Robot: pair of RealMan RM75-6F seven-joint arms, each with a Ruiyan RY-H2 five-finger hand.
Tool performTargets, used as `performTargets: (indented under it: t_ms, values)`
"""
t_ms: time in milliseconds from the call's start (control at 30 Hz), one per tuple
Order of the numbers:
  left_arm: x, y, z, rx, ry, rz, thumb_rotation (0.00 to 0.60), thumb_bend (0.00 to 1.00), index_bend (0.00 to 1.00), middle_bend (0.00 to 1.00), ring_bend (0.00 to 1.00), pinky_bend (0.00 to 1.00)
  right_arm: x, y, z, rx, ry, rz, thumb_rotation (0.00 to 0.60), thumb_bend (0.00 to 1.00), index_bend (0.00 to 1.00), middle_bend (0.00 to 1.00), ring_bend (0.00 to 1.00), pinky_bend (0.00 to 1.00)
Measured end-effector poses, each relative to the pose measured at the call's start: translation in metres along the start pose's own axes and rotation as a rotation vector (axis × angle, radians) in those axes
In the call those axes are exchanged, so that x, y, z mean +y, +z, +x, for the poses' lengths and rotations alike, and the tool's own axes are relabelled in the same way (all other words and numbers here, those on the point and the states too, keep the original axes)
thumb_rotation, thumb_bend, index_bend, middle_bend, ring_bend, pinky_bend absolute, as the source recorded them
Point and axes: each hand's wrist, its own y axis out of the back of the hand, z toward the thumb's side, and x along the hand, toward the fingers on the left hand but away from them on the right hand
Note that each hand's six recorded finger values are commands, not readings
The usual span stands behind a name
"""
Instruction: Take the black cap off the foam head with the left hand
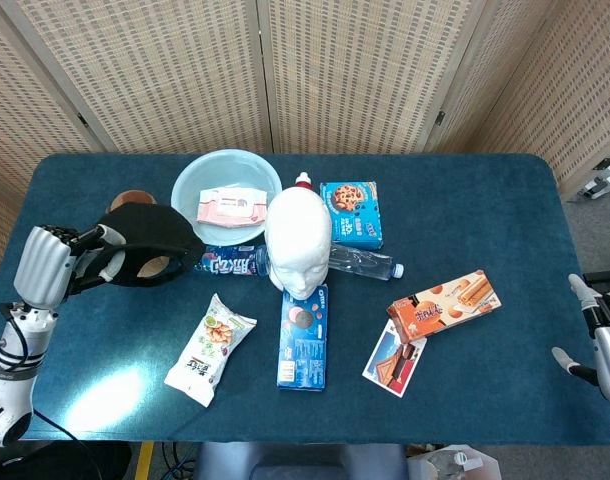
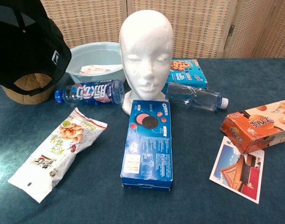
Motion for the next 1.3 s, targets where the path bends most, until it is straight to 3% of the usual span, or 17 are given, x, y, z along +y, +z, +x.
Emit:
performTargets:
  t_ms: [167,467,967,1300]
  values:
    - [0.000,0.004,-0.008,-0.007,-0.028,0.005,0.600,0.39,0.66,1.00,1.00,1.00,-0.001,0.001,0.000,0.002,0.003,-0.001,0.600,0.08,0.09,0.23,0.22,0.33]
    - [-0.019,-0.004,-0.030,-0.007,-0.115,0.043,0.600,0.39,0.66,1.00,1.00,1.00,-0.003,0.003,-0.001,0.004,0.009,0.001,0.600,0.08,0.09,0.23,0.22,0.33]
    - [-0.070,-0.036,-0.062,-0.040,-0.268,0.160,0.600,0.39,0.67,1.00,1.00,1.00,-0.003,0.005,0.001,0.001,0.007,0.006,0.600,0.08,0.09,0.23,0.22,0.33]
    - [-0.108,-0.054,-0.087,-0.010,-0.433,0.239,0.600,0.38,0.60,1.00,1.00,1.00,-0.003,0.005,0.002,-0.001,0.008,0.009,0.600,0.08,0.09,0.23,0.22,0.33]
